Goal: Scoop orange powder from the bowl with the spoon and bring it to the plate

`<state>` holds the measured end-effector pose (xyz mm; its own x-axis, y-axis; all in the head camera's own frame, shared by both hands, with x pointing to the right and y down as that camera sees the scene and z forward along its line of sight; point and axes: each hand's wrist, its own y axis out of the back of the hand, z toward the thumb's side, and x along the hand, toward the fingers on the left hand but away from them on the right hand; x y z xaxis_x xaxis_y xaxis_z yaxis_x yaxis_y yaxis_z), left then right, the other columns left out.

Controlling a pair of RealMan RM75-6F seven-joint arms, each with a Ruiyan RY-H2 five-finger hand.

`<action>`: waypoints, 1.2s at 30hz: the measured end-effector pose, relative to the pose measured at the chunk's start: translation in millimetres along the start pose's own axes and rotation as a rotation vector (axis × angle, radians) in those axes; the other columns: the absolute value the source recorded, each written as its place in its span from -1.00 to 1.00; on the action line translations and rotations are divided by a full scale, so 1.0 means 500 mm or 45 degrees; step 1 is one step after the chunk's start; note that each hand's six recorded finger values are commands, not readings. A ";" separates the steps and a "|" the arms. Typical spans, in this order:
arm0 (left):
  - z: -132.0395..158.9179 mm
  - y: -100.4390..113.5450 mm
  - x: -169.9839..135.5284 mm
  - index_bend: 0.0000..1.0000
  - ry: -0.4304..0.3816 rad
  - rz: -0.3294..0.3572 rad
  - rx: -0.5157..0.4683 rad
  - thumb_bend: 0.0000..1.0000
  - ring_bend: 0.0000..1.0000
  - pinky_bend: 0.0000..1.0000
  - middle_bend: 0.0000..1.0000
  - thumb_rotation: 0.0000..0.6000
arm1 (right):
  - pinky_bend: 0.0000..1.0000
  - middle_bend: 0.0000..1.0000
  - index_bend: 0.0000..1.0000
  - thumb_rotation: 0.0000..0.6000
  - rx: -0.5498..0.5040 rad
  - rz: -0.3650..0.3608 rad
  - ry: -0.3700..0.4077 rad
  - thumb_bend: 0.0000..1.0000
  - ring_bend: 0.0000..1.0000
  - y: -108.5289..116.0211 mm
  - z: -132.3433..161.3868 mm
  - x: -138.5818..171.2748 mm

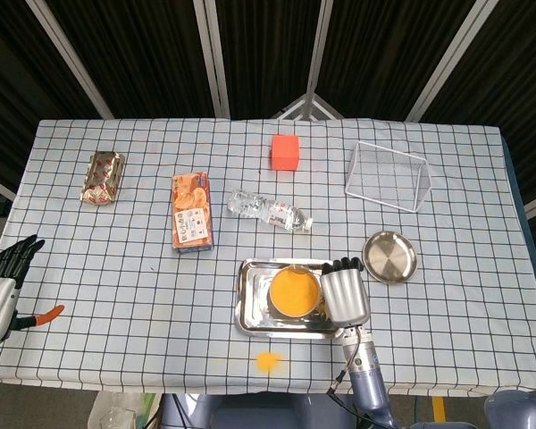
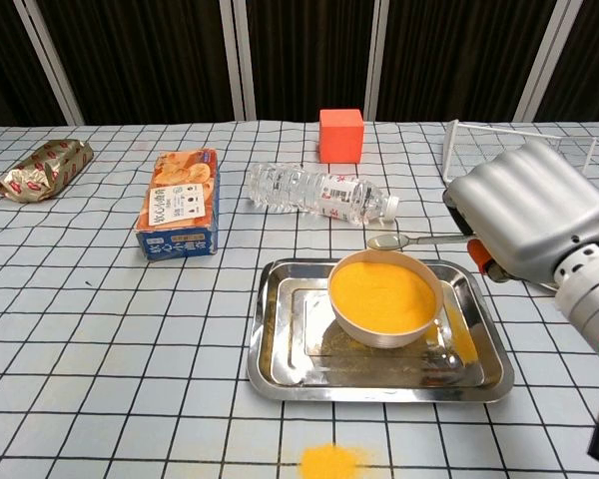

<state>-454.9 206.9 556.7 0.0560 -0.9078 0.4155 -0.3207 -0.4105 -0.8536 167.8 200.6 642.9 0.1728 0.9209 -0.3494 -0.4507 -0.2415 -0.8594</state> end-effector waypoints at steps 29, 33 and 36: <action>0.000 0.000 0.000 -1.00 -0.002 0.001 -0.003 -0.98 -1.00 -1.00 -1.00 1.00 | 0.02 0.23 0.35 1.00 0.576 -0.330 0.374 0.09 -0.01 0.031 0.034 0.040; 0.001 0.000 0.000 -1.00 -0.002 0.001 -0.002 -0.98 -1.00 -1.00 -1.00 1.00 | 0.02 0.23 0.35 1.00 0.627 -0.339 0.373 0.09 -0.01 0.031 0.020 0.038; 0.001 0.000 -0.001 -1.00 -0.001 0.001 -0.004 -0.98 -1.00 -1.00 -1.00 1.00 | 0.02 0.23 0.35 1.00 0.644 -0.342 0.361 0.09 -0.01 0.034 0.010 0.034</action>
<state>-454.6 207.3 556.6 0.0563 -0.9081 0.4150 -0.3235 -0.4098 -0.8529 158.9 213.7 624.3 0.5310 0.7958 -0.2910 -0.7053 0.2248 -0.6723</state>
